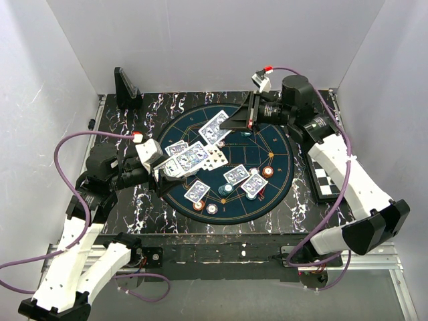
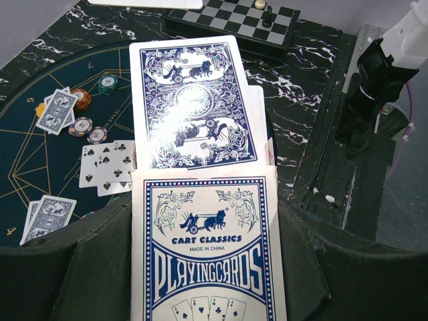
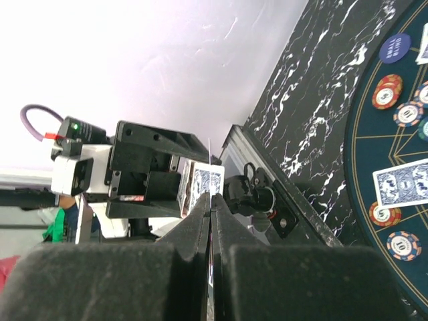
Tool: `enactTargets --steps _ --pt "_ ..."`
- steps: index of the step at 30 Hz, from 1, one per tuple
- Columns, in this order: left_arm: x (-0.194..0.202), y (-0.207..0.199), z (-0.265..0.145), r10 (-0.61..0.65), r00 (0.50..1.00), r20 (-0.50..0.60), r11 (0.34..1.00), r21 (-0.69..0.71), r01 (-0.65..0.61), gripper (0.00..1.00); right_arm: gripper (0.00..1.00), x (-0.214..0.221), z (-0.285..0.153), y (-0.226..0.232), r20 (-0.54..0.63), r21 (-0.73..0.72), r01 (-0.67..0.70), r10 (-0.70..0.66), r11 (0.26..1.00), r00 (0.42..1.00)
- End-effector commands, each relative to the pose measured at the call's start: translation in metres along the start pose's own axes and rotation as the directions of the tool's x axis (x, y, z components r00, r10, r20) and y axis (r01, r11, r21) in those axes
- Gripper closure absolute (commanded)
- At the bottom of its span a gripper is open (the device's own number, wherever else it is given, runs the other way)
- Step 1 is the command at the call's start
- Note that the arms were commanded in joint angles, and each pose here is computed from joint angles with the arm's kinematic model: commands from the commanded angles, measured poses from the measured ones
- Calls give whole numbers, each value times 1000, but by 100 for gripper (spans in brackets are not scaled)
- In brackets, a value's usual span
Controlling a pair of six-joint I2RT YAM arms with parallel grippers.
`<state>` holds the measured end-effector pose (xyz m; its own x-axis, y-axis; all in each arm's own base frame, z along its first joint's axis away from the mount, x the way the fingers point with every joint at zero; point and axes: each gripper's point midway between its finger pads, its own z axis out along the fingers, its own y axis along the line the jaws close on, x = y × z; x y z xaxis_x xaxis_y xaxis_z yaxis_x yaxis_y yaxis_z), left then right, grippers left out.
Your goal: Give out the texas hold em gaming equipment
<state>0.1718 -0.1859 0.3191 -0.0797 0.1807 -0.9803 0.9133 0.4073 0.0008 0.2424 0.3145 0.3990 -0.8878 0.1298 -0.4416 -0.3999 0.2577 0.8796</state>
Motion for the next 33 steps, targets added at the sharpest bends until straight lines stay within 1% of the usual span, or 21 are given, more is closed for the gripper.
enactTargets --steps 1,5,7,10,14,18,22,25,33 --pt "-12 -4 -3 40 999 35 999 9 -40 100 99 -23 -18 3 87 -11 36 -35 999 996" --pt "-13 -5 -4 44 998 36 999 9 -44 100 99 -39 -20 -50 146 148 18 -40 989 988" --pt "-14 -5 -4 46 998 38 999 8 -46 100 99 -37 -10 -91 125 215 -16 -11 976 992" --pt "-15 -5 -5 44 998 38 999 8 -45 100 99 -25 13 -146 78 243 -111 94 964 992" --pt "-15 -5 -5 44 998 35 999 6 -44 100 99 -7 47 -218 37 288 -239 238 927 970" --pt "-16 -5 -5 46 998 33 999 6 -47 100 99 0 70 -265 18 342 -301 314 890 949" --pt "-15 -3 -5 46 999 29 999 3 -46 100 99 7 84 -302 19 418 -300 322 857 946" --pt "-14 -4 -5 47 999 28 999 4 -47 100 99 9 95 -319 9 428 -307 336 850 942" --pt "-13 -2 -4 49 998 26 999 3 -49 100 99 27 119 -341 -22 481 -297 350 825 937"
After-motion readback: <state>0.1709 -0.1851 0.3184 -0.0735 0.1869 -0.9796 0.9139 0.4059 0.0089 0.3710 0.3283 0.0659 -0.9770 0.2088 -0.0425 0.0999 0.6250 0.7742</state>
